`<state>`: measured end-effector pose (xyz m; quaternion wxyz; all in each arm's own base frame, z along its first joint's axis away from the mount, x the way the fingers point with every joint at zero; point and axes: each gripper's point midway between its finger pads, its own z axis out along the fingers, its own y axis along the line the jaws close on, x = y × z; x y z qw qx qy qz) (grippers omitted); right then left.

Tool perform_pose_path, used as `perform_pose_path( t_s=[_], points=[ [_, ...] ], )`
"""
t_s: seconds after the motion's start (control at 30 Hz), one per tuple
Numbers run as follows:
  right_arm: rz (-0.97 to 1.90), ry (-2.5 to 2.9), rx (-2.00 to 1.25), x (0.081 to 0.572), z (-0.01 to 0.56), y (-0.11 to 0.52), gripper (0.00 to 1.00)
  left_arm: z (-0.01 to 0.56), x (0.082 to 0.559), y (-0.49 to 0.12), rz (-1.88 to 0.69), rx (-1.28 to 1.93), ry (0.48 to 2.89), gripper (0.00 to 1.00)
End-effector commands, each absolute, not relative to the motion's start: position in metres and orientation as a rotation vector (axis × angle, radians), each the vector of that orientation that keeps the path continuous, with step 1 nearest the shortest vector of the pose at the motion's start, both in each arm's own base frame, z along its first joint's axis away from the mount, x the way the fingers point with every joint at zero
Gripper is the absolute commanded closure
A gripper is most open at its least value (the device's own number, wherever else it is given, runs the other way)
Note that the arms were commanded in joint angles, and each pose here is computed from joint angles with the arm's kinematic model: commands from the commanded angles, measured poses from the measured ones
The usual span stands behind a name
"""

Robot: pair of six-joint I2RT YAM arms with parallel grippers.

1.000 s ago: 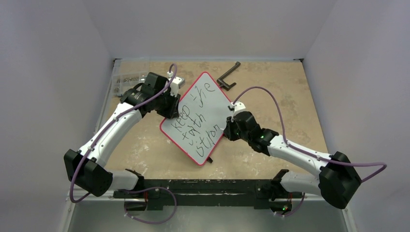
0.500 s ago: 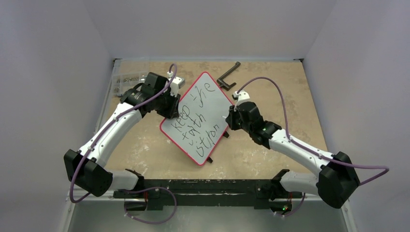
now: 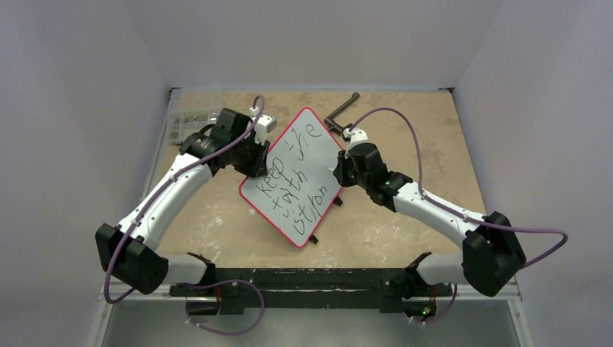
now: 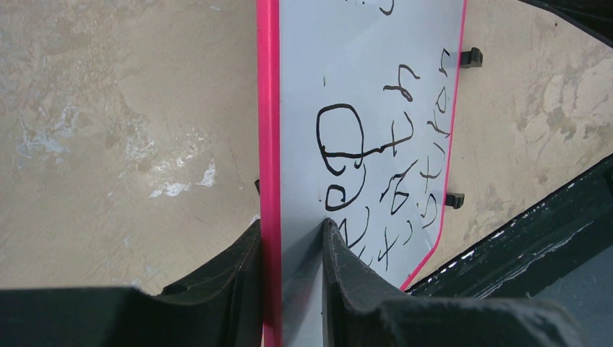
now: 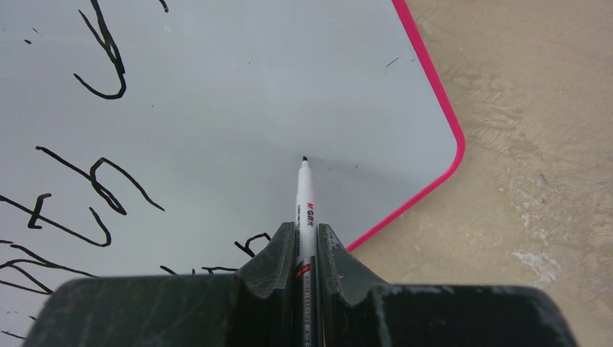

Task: Write a sentence on the whiteboard

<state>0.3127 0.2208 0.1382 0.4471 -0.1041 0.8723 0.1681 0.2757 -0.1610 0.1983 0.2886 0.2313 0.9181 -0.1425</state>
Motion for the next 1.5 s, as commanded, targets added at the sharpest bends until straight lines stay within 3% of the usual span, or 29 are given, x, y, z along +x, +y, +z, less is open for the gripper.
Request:
perform_pose_path(
  t_s=[0.0, 0.9, 1.47],
  points=[
    [0.477, 2.098, -0.272, 0.321, 0.157, 0.233, 1.0, 0.194, 0.285, -0.122, -0.099, 0.648, 2.454, 1.0],
    [0.576, 2.2, -0.359, 0.271, 0.119, 0.225, 1.0, 0.195, 0.284, -0.123, -0.103, 0.647, 2.45, 1.0],
    [0.456, 2.158, -0.307, 0.308, 0.141, 0.226, 1.0, 0.196, 0.284, -0.123, -0.108, 0.648, 2.448, 1.0]
  ],
)
